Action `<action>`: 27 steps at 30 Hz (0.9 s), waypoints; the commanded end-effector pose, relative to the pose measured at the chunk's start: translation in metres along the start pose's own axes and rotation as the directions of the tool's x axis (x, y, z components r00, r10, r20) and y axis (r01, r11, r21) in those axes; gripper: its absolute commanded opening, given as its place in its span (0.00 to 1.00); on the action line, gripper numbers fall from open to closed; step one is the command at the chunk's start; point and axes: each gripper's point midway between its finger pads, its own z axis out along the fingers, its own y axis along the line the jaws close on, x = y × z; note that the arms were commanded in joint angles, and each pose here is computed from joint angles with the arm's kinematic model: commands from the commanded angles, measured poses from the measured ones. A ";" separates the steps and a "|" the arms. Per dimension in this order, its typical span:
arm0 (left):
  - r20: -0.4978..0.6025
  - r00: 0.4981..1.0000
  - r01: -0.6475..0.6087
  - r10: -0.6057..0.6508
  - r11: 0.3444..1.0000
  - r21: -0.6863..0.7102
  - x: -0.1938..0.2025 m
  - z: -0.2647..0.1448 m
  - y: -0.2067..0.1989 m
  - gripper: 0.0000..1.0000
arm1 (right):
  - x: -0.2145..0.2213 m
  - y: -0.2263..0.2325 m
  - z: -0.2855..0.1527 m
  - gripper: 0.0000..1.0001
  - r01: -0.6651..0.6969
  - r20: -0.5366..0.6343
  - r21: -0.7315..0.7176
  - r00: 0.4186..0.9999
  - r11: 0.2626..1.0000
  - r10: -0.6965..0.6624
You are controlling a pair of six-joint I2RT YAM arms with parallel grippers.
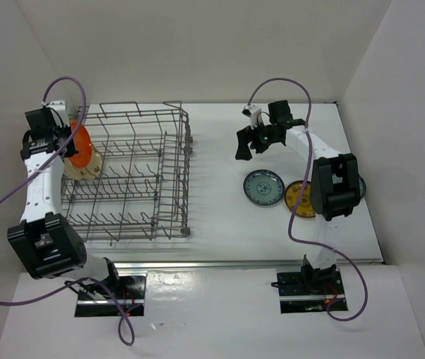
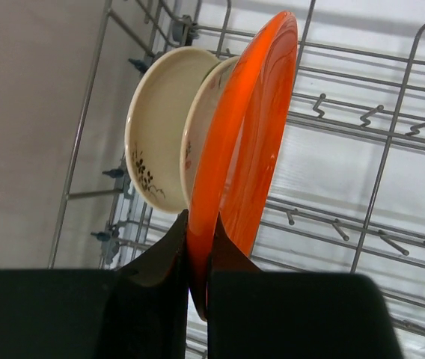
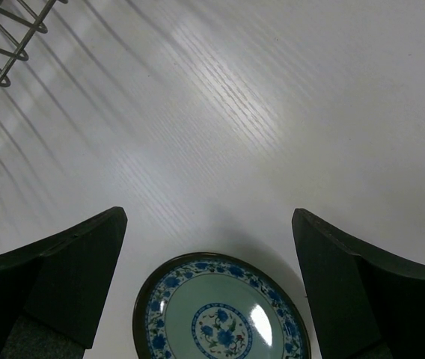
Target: Load the plates into the dish rack
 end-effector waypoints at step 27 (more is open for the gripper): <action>-0.107 0.991 -0.054 0.076 0.979 0.197 0.036 0.080 -0.030 0.00 | -0.006 -0.042 -0.013 1.00 0.070 -0.025 -0.011 0.997 0.998 -0.070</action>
